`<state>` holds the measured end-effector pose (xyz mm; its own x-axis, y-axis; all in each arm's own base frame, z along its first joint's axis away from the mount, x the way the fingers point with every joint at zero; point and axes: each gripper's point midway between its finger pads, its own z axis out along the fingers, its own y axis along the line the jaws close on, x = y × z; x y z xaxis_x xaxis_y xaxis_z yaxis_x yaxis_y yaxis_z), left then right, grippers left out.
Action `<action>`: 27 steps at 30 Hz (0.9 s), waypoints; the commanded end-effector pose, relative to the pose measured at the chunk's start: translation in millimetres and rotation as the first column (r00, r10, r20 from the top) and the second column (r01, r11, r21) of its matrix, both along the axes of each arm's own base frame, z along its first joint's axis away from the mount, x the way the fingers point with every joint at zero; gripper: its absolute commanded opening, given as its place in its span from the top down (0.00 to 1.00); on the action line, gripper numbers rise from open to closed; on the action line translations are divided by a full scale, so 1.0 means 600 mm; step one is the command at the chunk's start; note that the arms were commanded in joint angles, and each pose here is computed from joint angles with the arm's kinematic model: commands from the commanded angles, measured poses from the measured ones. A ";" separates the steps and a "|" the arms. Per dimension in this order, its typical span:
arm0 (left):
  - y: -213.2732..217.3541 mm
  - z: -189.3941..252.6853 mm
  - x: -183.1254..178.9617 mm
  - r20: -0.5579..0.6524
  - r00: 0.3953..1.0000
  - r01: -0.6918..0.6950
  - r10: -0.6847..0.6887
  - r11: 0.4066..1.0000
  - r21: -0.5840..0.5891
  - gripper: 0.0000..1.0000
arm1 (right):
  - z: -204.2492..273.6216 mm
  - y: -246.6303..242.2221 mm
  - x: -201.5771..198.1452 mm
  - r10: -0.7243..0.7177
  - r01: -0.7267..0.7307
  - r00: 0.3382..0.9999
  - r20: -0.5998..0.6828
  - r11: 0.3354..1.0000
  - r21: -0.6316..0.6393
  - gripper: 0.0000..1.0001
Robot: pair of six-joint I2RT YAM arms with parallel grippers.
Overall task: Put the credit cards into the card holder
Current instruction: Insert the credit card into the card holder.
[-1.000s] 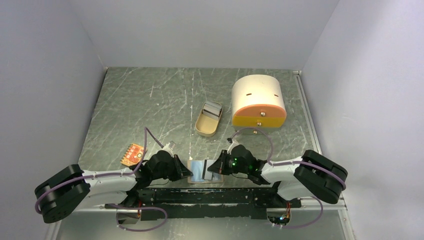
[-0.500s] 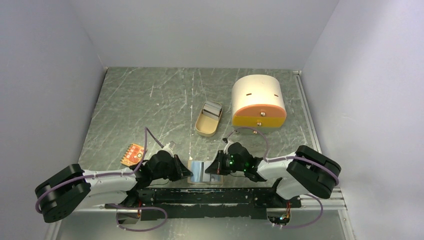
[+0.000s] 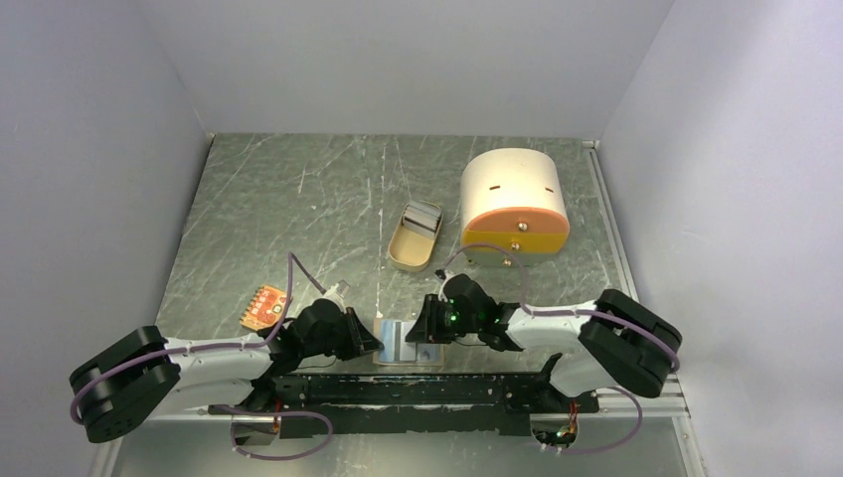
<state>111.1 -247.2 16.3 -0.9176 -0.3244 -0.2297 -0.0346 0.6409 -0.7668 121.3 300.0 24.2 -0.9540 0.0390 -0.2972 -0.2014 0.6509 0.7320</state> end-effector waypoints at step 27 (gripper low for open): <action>-0.021 0.025 0.006 0.040 0.998 0.050 -0.049 0.998 -0.031 0.85 | -0.004 0.015 -0.005 -0.008 0.008 1.000 -0.016 1.000 -0.025 0.65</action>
<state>111.1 -249.3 17.1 -0.9215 -0.3020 -0.2442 -0.0097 0.6464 -0.7629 121.4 306.3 24.7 -0.9548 0.0401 -0.2944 -0.1907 0.6773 0.7106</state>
